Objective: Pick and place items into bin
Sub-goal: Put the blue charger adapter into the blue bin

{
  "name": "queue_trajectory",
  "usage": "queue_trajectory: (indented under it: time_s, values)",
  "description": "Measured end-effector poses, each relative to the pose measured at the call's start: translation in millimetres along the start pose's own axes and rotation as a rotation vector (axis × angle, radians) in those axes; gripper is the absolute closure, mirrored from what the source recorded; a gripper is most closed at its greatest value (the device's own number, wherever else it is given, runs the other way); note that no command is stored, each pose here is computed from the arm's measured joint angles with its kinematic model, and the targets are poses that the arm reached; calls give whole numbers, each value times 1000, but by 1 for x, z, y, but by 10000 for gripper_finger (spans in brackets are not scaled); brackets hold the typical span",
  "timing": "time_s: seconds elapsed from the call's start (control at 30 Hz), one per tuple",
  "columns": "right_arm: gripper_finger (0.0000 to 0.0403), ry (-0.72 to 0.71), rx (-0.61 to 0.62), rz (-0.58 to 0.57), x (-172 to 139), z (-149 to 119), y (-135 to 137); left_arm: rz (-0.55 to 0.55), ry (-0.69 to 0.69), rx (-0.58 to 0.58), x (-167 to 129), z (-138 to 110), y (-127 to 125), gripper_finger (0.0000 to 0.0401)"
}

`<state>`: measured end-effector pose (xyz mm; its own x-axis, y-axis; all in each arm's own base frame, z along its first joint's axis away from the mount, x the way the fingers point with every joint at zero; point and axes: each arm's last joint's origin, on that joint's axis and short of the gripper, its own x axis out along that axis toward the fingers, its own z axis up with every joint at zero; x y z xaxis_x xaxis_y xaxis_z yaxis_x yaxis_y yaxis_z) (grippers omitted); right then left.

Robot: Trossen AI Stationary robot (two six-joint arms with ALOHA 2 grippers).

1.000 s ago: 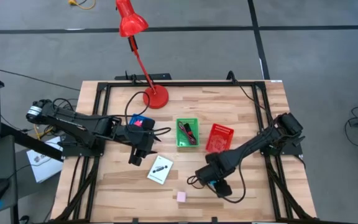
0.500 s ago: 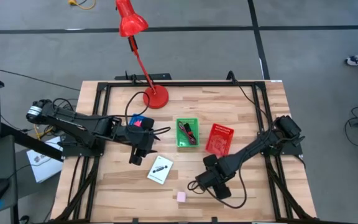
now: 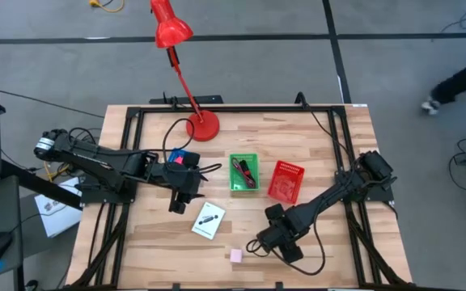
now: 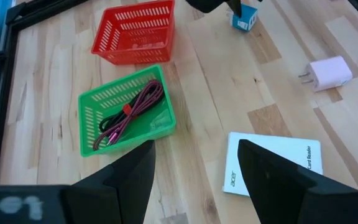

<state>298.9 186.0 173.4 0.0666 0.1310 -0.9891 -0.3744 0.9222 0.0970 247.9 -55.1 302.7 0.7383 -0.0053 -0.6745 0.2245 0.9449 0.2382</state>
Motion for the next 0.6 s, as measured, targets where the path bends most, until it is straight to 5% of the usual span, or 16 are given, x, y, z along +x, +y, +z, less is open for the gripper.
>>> queue_trajectory:
  time_s: [0.6]
  values:
    - [198,3,10,-24,17,-10,-4,0,0,0,0,0,0,182]
